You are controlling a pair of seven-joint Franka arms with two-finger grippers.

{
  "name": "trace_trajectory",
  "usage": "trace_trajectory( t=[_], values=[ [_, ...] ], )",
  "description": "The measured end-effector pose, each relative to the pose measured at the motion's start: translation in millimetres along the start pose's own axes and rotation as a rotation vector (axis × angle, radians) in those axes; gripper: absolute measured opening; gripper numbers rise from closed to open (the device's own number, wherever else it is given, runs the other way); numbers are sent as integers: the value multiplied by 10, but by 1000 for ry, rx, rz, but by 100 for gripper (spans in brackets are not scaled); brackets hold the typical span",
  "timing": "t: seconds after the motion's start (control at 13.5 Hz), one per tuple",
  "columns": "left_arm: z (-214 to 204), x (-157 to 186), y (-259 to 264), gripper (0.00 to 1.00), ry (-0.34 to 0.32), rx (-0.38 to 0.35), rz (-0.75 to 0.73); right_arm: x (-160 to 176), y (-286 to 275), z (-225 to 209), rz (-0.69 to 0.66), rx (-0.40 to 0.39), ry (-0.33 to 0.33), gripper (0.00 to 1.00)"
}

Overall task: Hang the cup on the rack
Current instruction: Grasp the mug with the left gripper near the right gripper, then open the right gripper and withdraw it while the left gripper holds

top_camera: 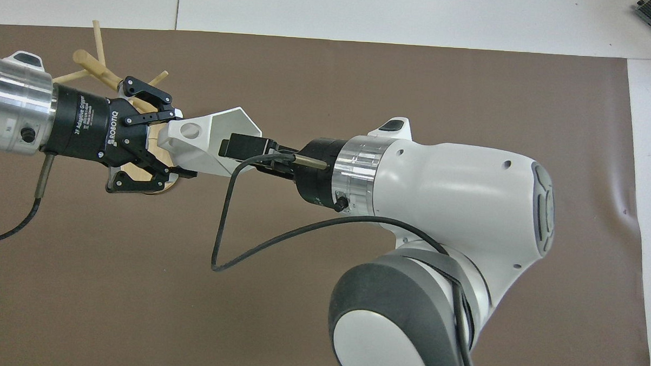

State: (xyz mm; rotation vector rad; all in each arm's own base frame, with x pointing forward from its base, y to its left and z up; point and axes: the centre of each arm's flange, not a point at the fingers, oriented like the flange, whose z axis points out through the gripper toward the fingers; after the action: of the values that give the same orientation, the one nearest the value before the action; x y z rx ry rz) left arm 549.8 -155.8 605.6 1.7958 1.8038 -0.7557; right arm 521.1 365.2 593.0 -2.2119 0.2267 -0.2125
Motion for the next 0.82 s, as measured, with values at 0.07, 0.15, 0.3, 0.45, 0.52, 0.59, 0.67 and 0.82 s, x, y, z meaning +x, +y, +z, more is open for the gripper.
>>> trace_trajectory(
  t=[0.07,0.15,0.3,0.45,0.52,0.59,0.67,0.82],
  values=[
    [-3,23,5,67,1,-1,-17,8,6,-4,1,0,1,100],
    [0,54,10,67,1,-2,-36,24,20,-12,4,-2,4,100],
    [29,148,37,67,3,-23,-91,115,106,-58,8,-21,8,100],
    [79,270,54,67,6,-64,-156,283,273,-155,-10,-79,13,100],
    [109,339,51,67,7,-85,-188,378,367,-218,-24,-107,16,100],
    [126,390,45,67,8,-101,-218,462,450,-282,-40,-126,18,100],
    [128,441,45,67,17,-127,-256,552,542,-357,-66,-150,21,100],
    [124,556,71,67,52,-192,-345,710,719,-499,-128,-220,29,100]
  ],
)
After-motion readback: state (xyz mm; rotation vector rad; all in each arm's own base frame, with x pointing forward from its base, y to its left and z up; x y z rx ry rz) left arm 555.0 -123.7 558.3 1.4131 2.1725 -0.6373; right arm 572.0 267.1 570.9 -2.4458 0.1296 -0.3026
